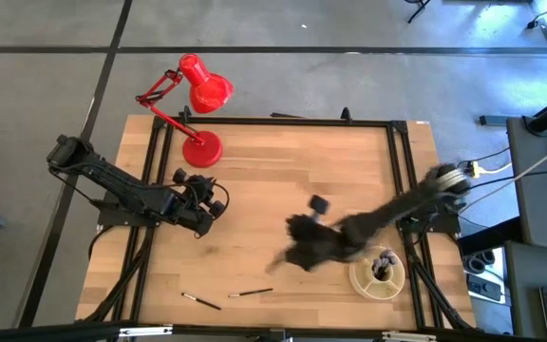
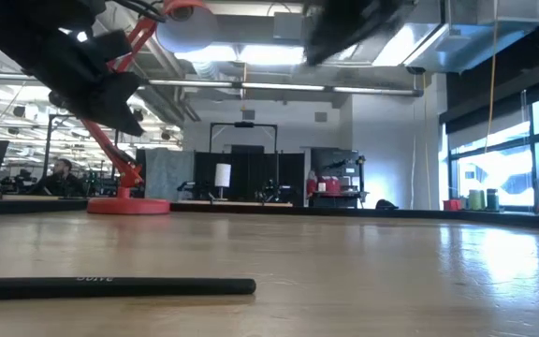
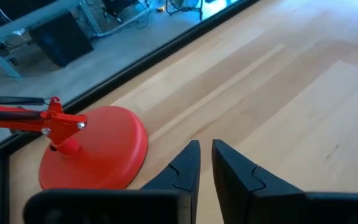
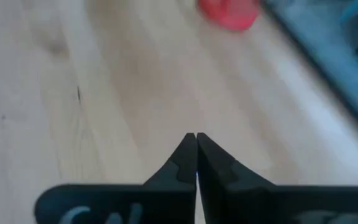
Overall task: Sort items
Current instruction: Put the eyeshadow brush into the brush organizer
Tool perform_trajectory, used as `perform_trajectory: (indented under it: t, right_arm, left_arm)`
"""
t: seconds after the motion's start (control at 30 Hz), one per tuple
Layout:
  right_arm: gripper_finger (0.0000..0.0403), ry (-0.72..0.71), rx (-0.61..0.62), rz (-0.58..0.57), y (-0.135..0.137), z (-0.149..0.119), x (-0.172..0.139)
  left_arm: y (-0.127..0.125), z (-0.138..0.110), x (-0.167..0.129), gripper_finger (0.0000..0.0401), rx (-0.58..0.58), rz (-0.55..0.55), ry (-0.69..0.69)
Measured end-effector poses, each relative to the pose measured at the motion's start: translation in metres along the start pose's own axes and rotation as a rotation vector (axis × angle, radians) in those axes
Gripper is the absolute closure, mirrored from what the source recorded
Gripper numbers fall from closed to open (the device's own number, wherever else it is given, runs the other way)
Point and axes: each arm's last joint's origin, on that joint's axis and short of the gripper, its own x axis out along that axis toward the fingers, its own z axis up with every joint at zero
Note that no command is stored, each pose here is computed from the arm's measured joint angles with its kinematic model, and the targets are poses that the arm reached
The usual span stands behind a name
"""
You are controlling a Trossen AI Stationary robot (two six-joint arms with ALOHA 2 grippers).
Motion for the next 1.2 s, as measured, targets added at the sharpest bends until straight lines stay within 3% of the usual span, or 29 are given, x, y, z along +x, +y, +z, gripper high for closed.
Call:
perform_trajectory:
  t: [0.1, 0.2, 0.3, 0.47, 0.87, 0.97, 1.2]
  right_arm:
    - [0.0402, -0.053, -0.051, -0.009, -0.009, -0.021, -0.043]
    - [0.0402, -0.072, -0.111, 0.054, -0.021, -0.036, -0.085]
    - [0.0402, -0.111, -0.093, 0.107, -0.043, -0.041, -0.126]
    - [0.0402, -0.131, -0.115, 0.161, -0.062, -0.059, -0.165]
    - [0.0403, -0.35, -0.238, 0.173, -0.044, -0.101, -0.204]
    - [0.0403, -0.41, -0.277, 0.153, -0.041, -0.116, -0.203]
    - [0.0403, -0.357, -0.324, 0.166, -0.04, -0.149, -0.185]
  left_arm:
    - [0.001, 0.001, 0.0, 0.0364, -0.002, 0.016, -0.023]
    - [0.002, 0.003, 0.003, 0.0363, -0.009, 0.043, -0.042]
    - [0.004, 0.005, 0.007, 0.0365, -0.023, 0.079, -0.06]
    - [0.006, 0.01, 0.015, 0.0367, -0.038, 0.115, -0.062]
    - [0.004, 0.012, 0.019, 0.0368, -0.028, 0.069, -0.005]
    - [0.003, 0.012, 0.019, 0.0368, -0.028, 0.065, 0.0]
    - [0.004, 0.012, 0.019, 0.0368, -0.022, 0.067, -0.003]
